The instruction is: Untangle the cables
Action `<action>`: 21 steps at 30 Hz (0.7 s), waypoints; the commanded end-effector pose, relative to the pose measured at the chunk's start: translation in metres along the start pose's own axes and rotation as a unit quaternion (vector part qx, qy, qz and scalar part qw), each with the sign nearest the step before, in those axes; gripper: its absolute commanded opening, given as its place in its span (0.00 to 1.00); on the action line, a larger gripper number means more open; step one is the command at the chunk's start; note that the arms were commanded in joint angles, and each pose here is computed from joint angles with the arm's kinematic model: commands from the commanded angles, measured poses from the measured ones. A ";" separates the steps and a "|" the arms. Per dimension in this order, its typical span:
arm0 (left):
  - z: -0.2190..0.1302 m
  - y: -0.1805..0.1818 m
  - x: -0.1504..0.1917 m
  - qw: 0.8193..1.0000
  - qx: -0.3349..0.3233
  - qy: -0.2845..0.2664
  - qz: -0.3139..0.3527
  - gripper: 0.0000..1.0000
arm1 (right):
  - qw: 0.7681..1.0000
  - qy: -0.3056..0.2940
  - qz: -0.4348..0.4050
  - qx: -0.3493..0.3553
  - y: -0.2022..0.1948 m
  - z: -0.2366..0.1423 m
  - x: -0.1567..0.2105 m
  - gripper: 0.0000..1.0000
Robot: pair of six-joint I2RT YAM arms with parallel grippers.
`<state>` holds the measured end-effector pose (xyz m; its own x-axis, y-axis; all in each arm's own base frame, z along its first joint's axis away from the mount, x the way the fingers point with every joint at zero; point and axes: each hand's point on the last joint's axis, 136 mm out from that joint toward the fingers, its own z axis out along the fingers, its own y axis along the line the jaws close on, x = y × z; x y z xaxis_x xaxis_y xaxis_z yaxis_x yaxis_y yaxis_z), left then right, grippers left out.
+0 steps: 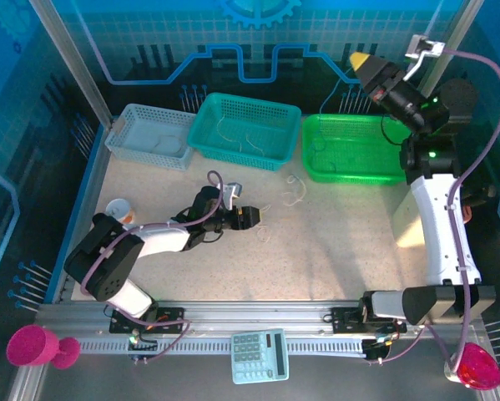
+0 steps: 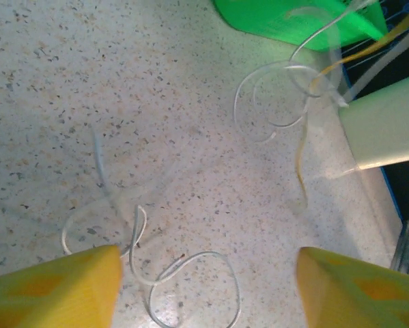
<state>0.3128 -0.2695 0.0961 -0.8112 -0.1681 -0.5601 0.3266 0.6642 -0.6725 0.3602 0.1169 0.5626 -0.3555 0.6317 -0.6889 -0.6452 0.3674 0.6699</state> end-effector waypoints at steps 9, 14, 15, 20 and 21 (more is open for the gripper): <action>-0.049 -0.055 -0.048 0.995 0.019 -0.053 0.078 0.90 | 0.994 0.073 -0.041 -0.064 0.045 0.008 0.050 0.00; -0.062 -0.080 -0.069 0.991 0.036 -0.071 0.109 0.94 | 0.991 0.087 -0.049 -0.089 0.070 0.014 0.059 0.00; -0.064 -0.086 -0.074 0.990 0.041 -0.073 0.115 0.94 | 0.990 0.089 -0.050 -0.094 0.074 0.016 0.061 0.00; -0.065 -0.106 -0.090 0.985 0.060 -0.080 0.141 0.94 | 0.986 0.103 -0.055 -0.118 0.097 0.021 0.073 0.00; -0.065 -0.111 -0.094 0.984 0.066 -0.081 0.146 0.95 | 0.985 0.105 -0.055 -0.124 0.103 0.022 0.076 0.00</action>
<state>0.3205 -0.2724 0.2370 -0.6224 -0.1422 -0.7697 0.5450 0.6272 -0.5565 0.2968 0.2103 0.5709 -0.4270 0.4448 -0.7873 -0.7885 0.2431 0.5650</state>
